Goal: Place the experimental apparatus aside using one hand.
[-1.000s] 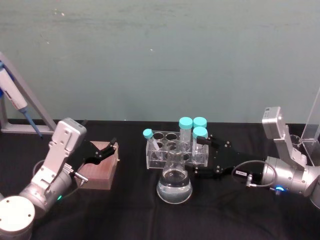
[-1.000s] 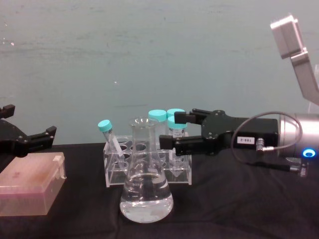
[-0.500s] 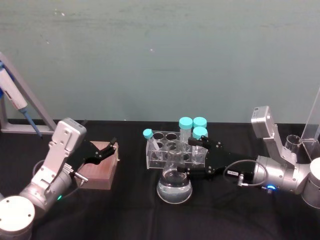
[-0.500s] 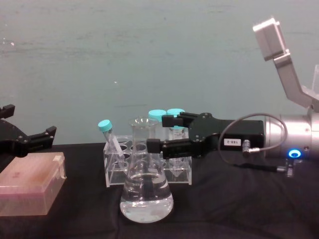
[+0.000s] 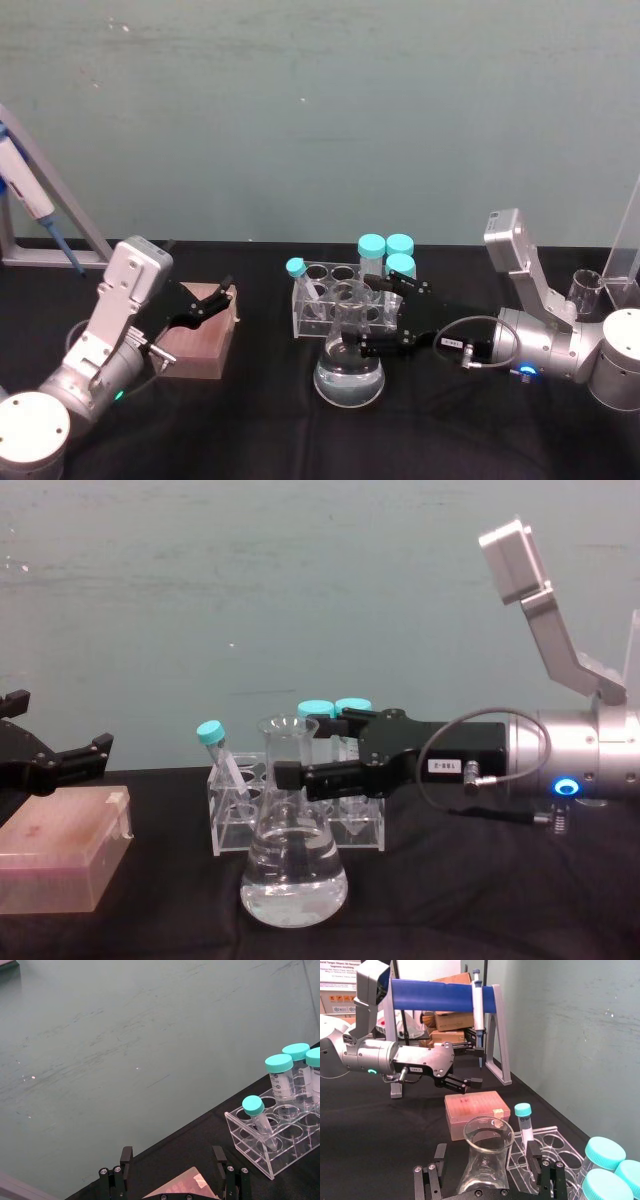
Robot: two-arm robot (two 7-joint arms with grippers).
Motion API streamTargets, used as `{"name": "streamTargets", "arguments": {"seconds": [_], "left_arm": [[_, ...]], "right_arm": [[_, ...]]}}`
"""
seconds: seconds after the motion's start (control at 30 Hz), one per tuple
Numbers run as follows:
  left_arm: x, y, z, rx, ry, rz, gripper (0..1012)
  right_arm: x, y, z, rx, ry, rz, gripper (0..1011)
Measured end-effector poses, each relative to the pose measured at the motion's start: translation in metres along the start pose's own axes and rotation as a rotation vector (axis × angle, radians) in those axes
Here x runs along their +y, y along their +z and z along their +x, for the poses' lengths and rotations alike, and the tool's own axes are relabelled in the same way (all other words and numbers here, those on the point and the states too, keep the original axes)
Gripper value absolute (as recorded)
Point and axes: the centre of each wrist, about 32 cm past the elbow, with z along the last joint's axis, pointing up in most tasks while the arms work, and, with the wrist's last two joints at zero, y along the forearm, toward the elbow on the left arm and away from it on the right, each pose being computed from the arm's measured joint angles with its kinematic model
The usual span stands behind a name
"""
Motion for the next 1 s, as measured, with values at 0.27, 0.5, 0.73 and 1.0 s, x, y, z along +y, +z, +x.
{"name": "streamTargets", "arguments": {"seconds": [0.27, 0.5, 0.73, 1.0], "left_arm": [[0.0000, 0.0000, 0.0000, 0.000, 0.000, 0.000, 1000], [0.0000, 0.0000, 0.0000, 0.000, 0.000, 0.000, 1000], [0.0000, 0.0000, 0.0000, 0.000, 0.000, 0.000, 1000], [0.0000, 0.0000, 0.0000, 0.000, 0.000, 0.000, 1000]], "right_arm": [[0.008, 0.000, 0.002, -0.001, 0.006, -0.007, 1003], [0.013, 0.001, 0.003, -0.005, 0.013, -0.011, 1003], [0.018, 0.000, 0.003, -0.006, 0.022, -0.018, 1003], [0.022, -0.001, 0.004, -0.006, 0.027, -0.025, 1003]]}}
